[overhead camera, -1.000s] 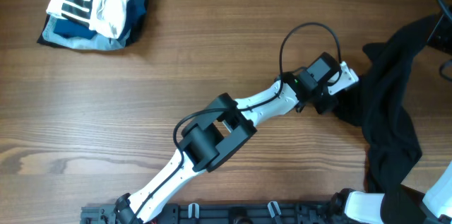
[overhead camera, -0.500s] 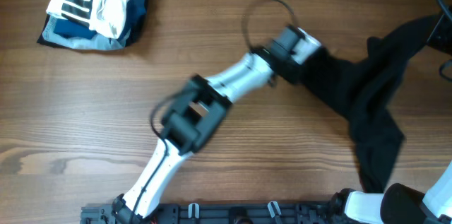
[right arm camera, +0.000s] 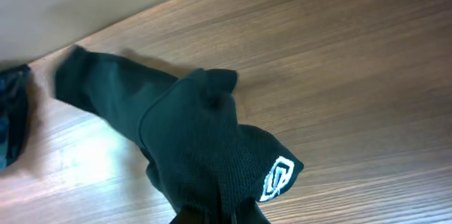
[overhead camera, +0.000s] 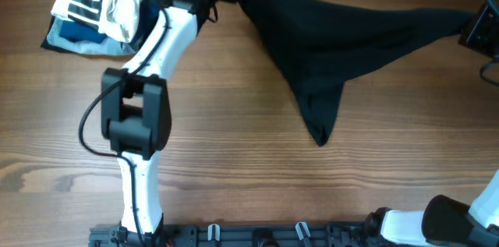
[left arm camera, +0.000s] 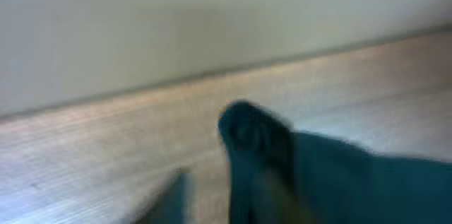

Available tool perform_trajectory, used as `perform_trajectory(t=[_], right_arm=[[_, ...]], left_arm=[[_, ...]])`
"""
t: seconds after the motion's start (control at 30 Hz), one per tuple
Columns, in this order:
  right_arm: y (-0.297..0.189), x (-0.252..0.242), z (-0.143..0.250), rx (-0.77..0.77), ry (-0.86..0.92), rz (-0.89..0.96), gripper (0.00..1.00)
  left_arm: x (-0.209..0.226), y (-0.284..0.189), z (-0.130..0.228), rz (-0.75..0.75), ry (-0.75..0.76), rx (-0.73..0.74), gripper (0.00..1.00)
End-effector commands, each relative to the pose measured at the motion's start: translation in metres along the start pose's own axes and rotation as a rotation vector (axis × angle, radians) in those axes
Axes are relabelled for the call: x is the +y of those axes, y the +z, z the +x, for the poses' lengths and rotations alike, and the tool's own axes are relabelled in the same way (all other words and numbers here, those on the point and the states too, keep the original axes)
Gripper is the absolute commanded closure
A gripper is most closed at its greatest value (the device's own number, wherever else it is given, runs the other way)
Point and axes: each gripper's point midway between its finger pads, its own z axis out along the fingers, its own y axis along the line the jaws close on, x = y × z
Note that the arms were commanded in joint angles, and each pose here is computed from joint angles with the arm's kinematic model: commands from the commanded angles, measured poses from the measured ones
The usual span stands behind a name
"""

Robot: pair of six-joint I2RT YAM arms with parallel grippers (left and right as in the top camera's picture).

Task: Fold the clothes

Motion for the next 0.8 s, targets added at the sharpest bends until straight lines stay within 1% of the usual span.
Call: perform_trajectory(t=[0.0, 0.1, 0.23, 0.27, 0.33, 0.37, 0.4, 0.47, 0.53, 0.6, 0.67, 0.77], right_arm=[[0.009, 0.002, -0.003, 0.012, -0.007, -0.029, 0.96], [0.014, 0.001, -0.003, 0.023, -0.006, -0.029, 0.96], [0.017, 0.000, -0.003, 0.031, -0.011, -0.028, 0.96], [0.017, 0.000, -0.003, 0.031, -0.015, -0.028, 0.96], [0.017, 0.000, -0.004, 0.028, -0.017, -0.028, 0.96], [0.017, 0.000, -0.004, 0.027, -0.017, -0.028, 0.96], [0.017, 0.000, -0.004, 0.026, -0.017, -0.028, 0.96], [0.017, 0.000, -0.004, 0.026, -0.018, -0.028, 0.96], [0.017, 0.000, -0.004, 0.026, -0.029, -0.028, 0.96], [0.017, 0.000, -0.004, 0.027, -0.028, -0.029, 0.96], [0.017, 0.000, -0.003, 0.030, -0.028, -0.028, 0.96], [0.017, 0.000, -0.003, 0.032, -0.029, -0.028, 0.96]], left_arm=[[-0.037, -0.007, 0.007, 0.091, 0.012, 0.057, 0.00], [-0.052, -0.015, 0.051, 0.105, -0.022, 0.242, 0.00], [-0.067, -0.051, 0.115, 0.090, -0.074, 0.546, 0.00], [-0.073, -0.061, 0.127, 0.118, -0.049, 0.608, 0.00], [-0.101, -0.090, 0.157, 0.267, 0.024, 0.758, 0.01], [-0.113, -0.098, 0.164, 0.328, 0.042, 0.794, 0.02], [-0.134, -0.108, 0.175, 0.419, 0.092, 0.834, 0.08], [-0.159, -0.111, 0.186, 0.485, 0.192, 0.848, 0.14], [-0.192, -0.108, 0.191, 0.548, 0.301, 0.814, 0.15], [-0.226, -0.102, 0.194, 0.581, 0.391, 0.765, 0.12], [-0.249, -0.096, 0.202, 0.576, 0.473, 0.743, 0.07], [-0.269, -0.096, 0.221, 0.541, 0.572, 0.761, 0.04]])
